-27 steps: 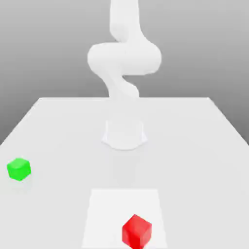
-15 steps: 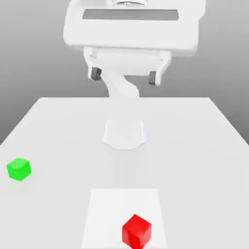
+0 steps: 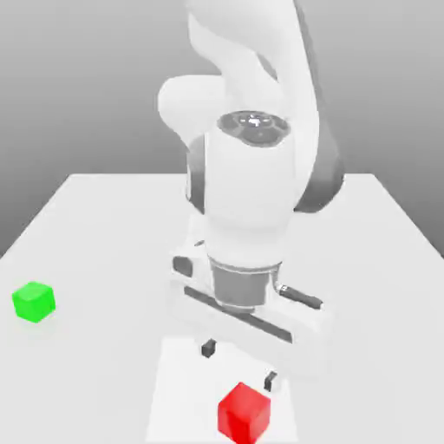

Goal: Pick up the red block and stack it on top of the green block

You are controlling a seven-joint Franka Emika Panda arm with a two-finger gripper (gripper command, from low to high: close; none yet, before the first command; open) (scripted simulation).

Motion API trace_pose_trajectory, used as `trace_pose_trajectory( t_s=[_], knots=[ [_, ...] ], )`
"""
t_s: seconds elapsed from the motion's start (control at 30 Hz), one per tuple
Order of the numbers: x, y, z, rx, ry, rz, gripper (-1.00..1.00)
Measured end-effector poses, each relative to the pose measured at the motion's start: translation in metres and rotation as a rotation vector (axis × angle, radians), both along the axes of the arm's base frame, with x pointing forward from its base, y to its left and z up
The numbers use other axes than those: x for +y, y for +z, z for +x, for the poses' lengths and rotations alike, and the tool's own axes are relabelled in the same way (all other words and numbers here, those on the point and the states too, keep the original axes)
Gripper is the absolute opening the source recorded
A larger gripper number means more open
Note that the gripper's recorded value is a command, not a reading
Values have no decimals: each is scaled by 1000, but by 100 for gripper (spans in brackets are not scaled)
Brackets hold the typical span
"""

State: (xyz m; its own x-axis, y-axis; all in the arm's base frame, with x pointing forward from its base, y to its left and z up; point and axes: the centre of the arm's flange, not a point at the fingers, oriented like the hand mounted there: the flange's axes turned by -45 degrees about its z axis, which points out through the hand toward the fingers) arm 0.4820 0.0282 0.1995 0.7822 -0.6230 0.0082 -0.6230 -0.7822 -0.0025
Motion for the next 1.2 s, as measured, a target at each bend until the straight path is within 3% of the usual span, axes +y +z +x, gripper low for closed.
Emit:
trace_pose_trajectory(
  t_s=[0.1, 0.13, 0.33, 0.5, 0.67, 0.83, 1.0, 1.07, 1.2],
  knots=[
    [1, -40, -1, 6, -6, 4, 0],
    [1, -50, -2, 7, -5, 4, -100],
    [1, -54, -2, 5, -5, 4, -100],
    [1, -6, -1, 5, -6, 4, -100],
    [-107, 15, -25, 18, -224, -18, -100],
    [-244, 27, -97, 25, -555, -25, -100],
    [-390, 45, -277, 10, -1090, 0, -100],
    [-393, 32, -287, 6, -1116, 5, -100],
    [-379, -11, -265, 4, -1052, 6, -100]
  ],
)
